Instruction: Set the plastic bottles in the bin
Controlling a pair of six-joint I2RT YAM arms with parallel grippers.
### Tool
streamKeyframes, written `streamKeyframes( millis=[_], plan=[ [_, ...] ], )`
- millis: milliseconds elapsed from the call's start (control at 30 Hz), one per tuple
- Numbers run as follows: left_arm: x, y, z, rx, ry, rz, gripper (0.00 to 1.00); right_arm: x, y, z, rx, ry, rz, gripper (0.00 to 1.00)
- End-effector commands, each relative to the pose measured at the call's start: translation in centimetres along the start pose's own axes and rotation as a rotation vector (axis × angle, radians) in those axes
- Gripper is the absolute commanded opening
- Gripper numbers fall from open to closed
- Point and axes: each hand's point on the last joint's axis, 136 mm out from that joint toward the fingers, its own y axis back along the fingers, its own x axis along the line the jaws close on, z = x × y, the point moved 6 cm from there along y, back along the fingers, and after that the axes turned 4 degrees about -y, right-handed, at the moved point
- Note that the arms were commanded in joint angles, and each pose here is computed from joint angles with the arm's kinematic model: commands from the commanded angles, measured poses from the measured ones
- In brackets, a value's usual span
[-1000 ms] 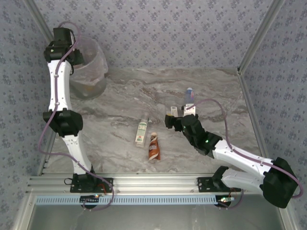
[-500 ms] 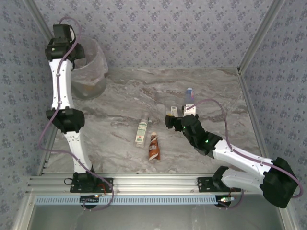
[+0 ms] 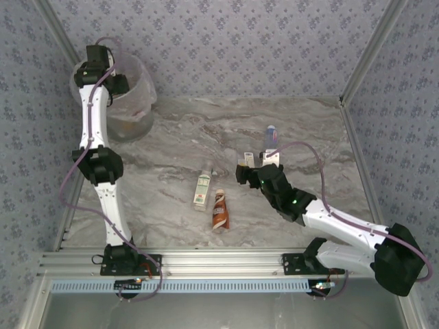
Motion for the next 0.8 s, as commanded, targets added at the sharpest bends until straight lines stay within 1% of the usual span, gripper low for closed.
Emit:
streamKeyframes(
  millis=[0,33,133,233,333,433,467,600,767],
  plan=[
    [-0.4,2.8,0.9,-0.033,0.03,-0.073,0.65,0.0,-0.1,-0.1,0.008,-0.012,-0.02,0.99],
    [-0.5,4.0,1.4,-0.06,0.039,-0.094,0.71,0.0,-0.1,-0.1,0.01,-0.011,-0.022,0.99],
    [-1.2,7.3,2.7,-0.132,0.064,-0.166,0.8,0.0,-0.2,-0.2,0.011,-0.01,-0.023,0.99],
    [-2.0,10.1,3.4,-0.18,0.082,-0.249,0.84,0.0,-0.2,-0.2,0.012,-0.01,-0.024,0.99],
    [-3.2,12.0,3.5,-0.2,0.074,-0.301,0.88,-0.2,-0.2,-0.1,0.004,-0.007,-0.038,0.99],
    [-4.3,13.5,3.4,-0.213,0.058,-0.321,0.98,-0.5,0.0,0.0,0.001,-0.009,-0.049,0.99],
    [-4.7,13.9,3.4,-0.217,0.054,-0.329,0.99,-0.6,0.0,0.0,0.002,-0.008,-0.054,0.99],
    [-6.9,15.0,2.6,-0.226,0.016,-0.352,0.99,-1.1,0.4,-0.1,-0.005,-0.014,-0.073,0.99],
    [-9.7,15.8,0.0,-0.256,-0.061,-0.335,0.99,-1.9,0.6,-0.2,-0.02,-0.046,-0.097,0.99]
  ],
)
